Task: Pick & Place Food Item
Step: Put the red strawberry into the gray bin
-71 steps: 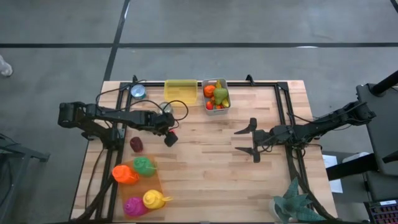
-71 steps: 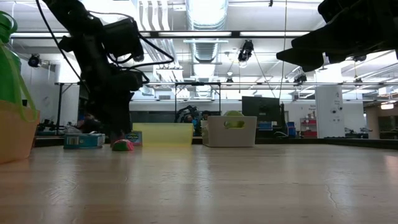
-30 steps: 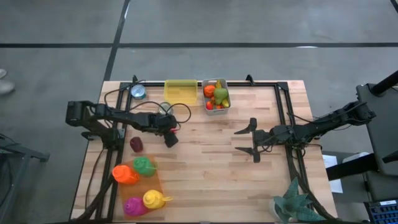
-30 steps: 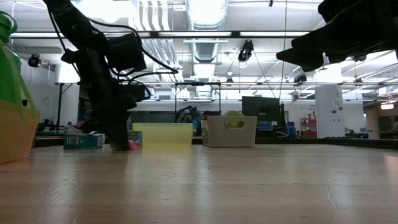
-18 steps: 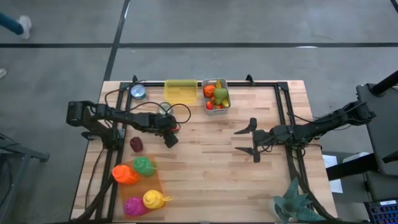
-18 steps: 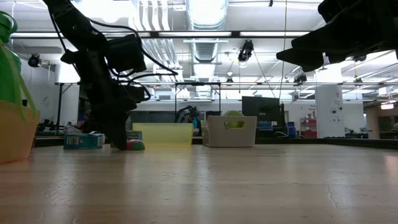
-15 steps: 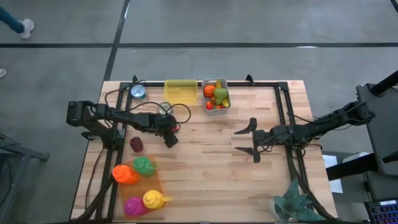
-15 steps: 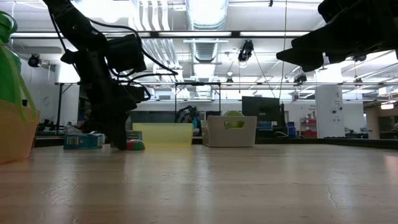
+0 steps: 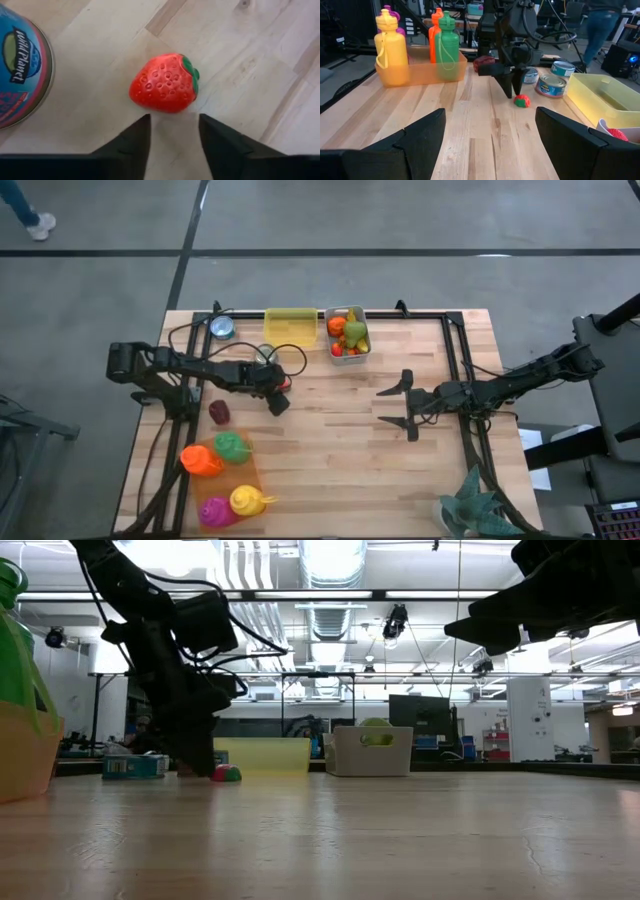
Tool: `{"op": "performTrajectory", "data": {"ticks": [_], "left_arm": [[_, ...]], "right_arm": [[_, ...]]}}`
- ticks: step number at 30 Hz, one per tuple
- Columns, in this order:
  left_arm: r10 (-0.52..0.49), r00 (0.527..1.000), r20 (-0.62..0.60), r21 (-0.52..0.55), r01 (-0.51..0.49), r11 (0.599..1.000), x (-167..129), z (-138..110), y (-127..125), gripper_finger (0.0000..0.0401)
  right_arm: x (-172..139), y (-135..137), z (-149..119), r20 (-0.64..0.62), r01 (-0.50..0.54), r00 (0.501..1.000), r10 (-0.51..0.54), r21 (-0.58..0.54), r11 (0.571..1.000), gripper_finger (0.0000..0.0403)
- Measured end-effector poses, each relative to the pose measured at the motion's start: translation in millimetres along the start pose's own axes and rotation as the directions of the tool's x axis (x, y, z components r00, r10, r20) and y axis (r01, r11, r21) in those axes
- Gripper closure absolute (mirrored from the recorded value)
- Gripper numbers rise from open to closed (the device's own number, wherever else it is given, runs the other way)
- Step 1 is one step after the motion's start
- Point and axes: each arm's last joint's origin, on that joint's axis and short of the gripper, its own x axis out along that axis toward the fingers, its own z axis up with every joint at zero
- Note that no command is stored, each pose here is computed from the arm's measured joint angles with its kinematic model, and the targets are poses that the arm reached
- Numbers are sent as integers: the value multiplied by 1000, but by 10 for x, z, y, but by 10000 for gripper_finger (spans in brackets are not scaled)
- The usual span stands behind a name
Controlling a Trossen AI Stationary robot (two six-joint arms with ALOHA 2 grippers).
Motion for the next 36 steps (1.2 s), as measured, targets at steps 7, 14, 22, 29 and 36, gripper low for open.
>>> {"op": "performTrajectory", "data": {"ticks": [7, 14, 22, 29, 36], "left_arm": [[-23, 999, 28, 48, 22, 999, -1, 30, -18, 127], [-29, 997, 65, 202, 15, 979, -2, 70, -17, 65], [-10, 995, 96, 172, -7, 985, 17, 152, 102, 59], [-5, 996, 90, 179, -11, 984, 79, 167, 135, 59], [-2, 999, 42, 181, -5, 983, 207, 135, 129, 59]], "right_arm": [[0, 0, 0, 0, 0, 1000, 0, 0, 1000, 97], [0, 0, 0, 0, 0, 1000, 0, 0, 1000, 97], [0, 0, 0, 0, 0, 1000, 0, 0, 1000, 97], [0, 0, 0, 0, 0, 1000, 0, 0, 1000, 97], [0, 0, 1, 0, 0, 1000, 0, 0, 1000, 97]]}}
